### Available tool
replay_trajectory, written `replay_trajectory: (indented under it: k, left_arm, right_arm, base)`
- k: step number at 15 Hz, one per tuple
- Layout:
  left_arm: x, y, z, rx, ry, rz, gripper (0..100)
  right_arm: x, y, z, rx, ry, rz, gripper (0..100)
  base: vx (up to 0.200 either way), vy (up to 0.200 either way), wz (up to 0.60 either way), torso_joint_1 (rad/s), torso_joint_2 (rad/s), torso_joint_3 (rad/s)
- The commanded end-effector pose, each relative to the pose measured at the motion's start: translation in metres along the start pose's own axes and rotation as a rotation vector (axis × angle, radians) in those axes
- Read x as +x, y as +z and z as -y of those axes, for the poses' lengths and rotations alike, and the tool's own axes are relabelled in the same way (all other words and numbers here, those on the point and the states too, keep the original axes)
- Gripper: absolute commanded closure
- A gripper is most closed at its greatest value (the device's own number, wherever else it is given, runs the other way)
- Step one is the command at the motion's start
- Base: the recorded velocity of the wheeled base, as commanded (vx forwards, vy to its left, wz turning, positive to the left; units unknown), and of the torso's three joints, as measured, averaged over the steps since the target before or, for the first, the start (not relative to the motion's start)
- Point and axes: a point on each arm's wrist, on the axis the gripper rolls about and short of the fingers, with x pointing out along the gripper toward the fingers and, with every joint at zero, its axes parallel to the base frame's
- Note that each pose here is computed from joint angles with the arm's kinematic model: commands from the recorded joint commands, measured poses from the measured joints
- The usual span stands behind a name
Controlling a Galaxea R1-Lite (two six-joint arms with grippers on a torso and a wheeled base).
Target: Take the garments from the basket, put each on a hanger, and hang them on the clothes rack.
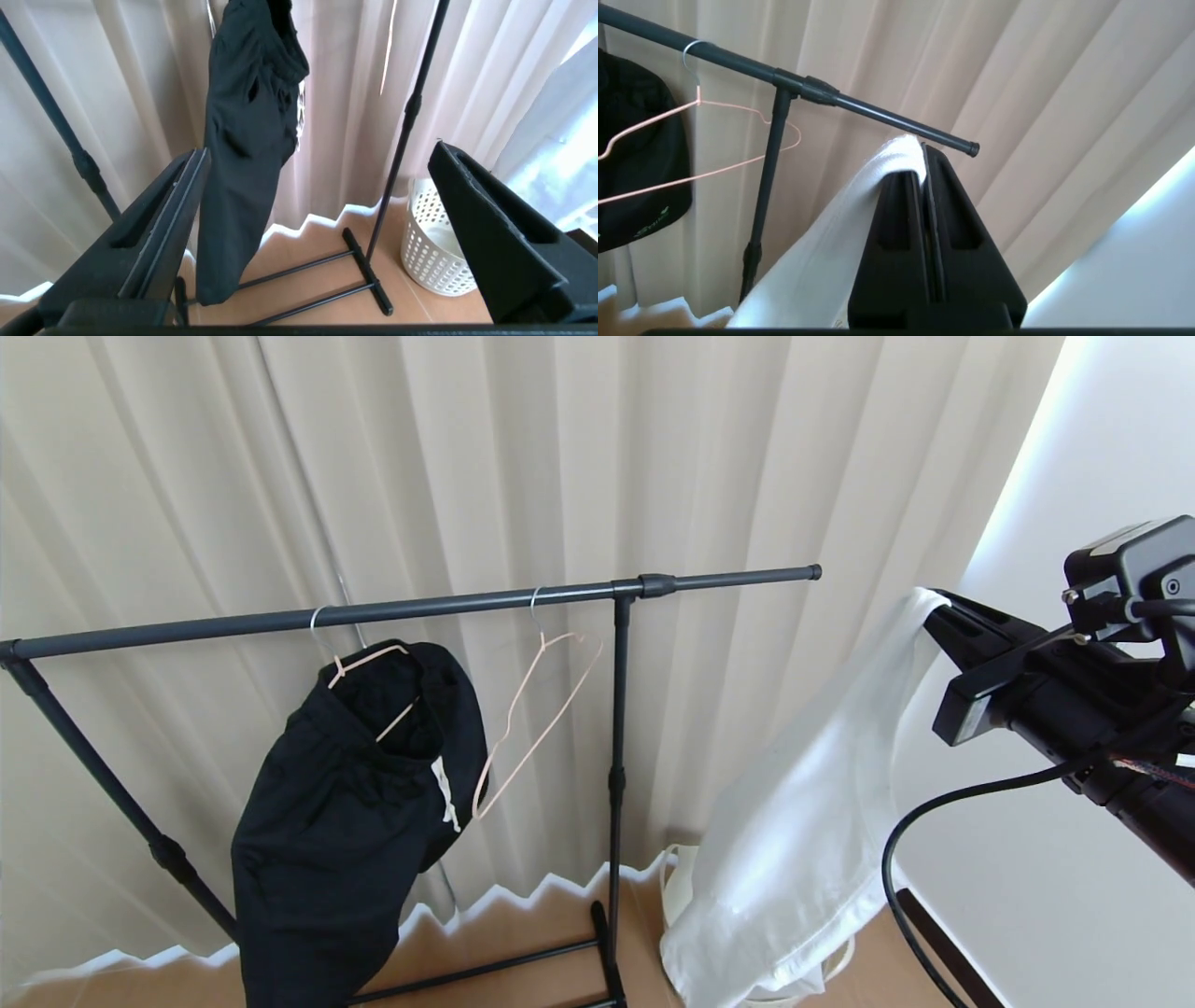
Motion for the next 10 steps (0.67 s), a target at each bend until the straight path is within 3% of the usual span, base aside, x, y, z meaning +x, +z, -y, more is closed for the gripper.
replay_trajectory:
  k: [1, 7, 10]
  left_arm:
    - [0.0000, 0.0000, 0.0000, 0.000, 0.001, 0.000, 0]
    - [0.0000, 0.0002, 0.0000, 0.002, 0.001, 0.002, 0]
    - [0.0000, 0.0000, 0.0000, 0.011, 0.002, 0.000, 0]
  right_arm:
    - [0.0003, -0.0007, -0.0005, -0.001, 0.002, -0.004, 100]
    - [-0.0016, -0.0051, -0.0018, -0.005, 0.007, -0.018, 100]
    - [-0.0027, -0.0037, -0.0010, -0.003, 0.004, -0.013, 100]
  base:
    - [0.000, 0.000, 0.00, 0.129, -0.28, -0.154]
    - [0.000, 0.000, 0.00, 0.029, -0.06, -0.030]
    - [0.000, 0.000, 0.60, 0.001, 0.01, 0.002]
